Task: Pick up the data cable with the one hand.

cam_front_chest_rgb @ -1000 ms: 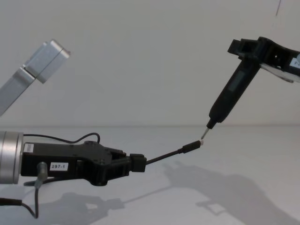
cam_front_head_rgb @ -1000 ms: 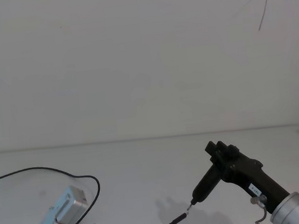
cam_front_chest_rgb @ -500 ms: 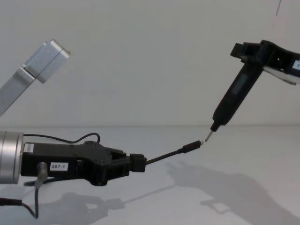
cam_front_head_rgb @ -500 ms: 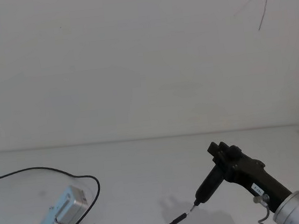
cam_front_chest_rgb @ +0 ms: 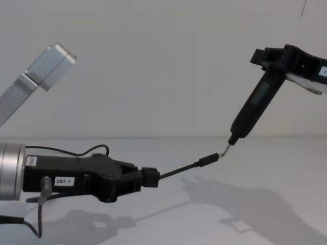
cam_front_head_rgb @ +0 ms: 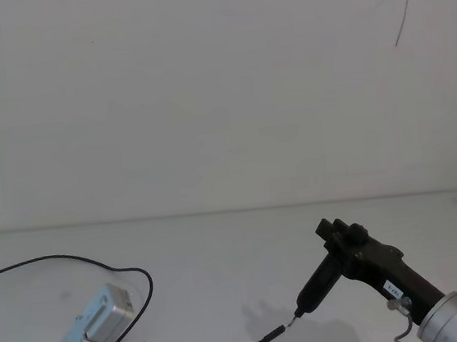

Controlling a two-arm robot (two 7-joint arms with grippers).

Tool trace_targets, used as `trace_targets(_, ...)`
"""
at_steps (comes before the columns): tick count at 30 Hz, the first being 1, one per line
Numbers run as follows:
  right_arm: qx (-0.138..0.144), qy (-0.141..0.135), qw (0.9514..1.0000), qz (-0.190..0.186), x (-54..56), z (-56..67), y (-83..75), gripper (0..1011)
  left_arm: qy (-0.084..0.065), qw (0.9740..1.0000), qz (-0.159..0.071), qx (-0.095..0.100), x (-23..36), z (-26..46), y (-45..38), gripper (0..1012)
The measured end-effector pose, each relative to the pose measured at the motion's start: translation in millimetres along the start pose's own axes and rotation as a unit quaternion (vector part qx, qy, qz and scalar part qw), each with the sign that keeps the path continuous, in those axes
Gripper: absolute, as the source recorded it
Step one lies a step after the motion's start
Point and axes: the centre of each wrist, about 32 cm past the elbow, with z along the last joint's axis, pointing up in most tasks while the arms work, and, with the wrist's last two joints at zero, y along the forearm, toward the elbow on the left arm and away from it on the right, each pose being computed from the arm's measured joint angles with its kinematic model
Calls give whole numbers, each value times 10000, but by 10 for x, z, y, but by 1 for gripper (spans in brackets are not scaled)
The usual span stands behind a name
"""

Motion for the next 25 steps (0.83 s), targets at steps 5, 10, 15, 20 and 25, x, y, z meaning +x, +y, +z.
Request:
trace_targets(5,-2,31,10000,33,-13,-1,4,251,0,10000,0,0,0,0,0,40)
trace_targets(10,3,43,10000,59,-25,-4,5,251,0,10000,0,0,0,0,0,40)
trace_targets(15,20,47,10000,75,-37,-10,5,251,0,10000,0,1,0,0,0,40)
trace_targets(20,38,46,10000,75,-44,-12,2,251,0,10000,0,0,0,0,0,40)
trace_targets(25,52,47,9999,75,-49,-14,2,251,0,10000,0,0,0,0,0,40)
